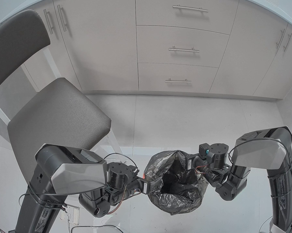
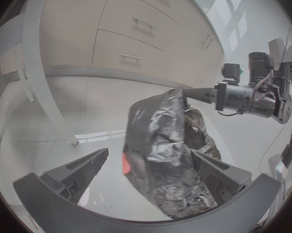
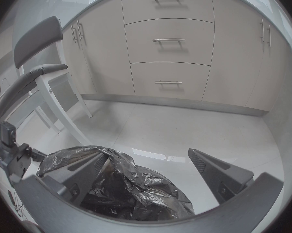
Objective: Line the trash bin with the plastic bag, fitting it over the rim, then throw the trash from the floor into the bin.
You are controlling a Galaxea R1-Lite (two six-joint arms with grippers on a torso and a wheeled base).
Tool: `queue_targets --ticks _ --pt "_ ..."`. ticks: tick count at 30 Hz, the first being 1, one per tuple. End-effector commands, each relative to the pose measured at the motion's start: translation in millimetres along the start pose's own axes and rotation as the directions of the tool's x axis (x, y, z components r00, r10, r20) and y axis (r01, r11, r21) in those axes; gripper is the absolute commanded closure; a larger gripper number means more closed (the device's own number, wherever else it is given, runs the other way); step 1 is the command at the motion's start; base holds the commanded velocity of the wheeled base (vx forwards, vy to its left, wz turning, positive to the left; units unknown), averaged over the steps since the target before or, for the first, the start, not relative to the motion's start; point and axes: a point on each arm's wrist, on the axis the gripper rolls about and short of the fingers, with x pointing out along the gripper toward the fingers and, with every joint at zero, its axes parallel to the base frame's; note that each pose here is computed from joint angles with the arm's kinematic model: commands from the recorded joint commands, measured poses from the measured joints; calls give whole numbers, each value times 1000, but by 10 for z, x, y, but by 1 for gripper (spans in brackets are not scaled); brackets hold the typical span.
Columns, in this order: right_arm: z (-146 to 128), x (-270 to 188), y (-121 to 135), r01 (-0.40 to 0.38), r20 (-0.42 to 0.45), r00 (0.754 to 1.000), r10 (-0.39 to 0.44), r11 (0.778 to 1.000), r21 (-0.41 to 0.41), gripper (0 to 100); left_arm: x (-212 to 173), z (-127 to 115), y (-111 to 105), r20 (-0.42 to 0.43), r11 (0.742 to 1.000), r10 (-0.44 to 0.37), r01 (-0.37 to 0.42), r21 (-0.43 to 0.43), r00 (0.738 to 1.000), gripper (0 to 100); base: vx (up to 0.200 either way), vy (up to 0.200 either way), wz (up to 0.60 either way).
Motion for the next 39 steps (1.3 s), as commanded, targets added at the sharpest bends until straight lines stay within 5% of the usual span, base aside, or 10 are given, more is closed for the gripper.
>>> queue_targets --ticks 1,10,39 --pt "-11 -6 3 -1 -4 1000 1 1000 -1 0 47 71 165 21 998 67 -67 -17 998 0 0 0 0" --pt "-51 7 30 -8 6 1000 8 1000 8 0 206 115 396 1 972 230 -230 -40 973 0 0 0 0" --pt "-330 299 -230 77 -23 997 -76 996 45 0 181 89 203 28 981 182 -180 -75 983 0 0 0 0"
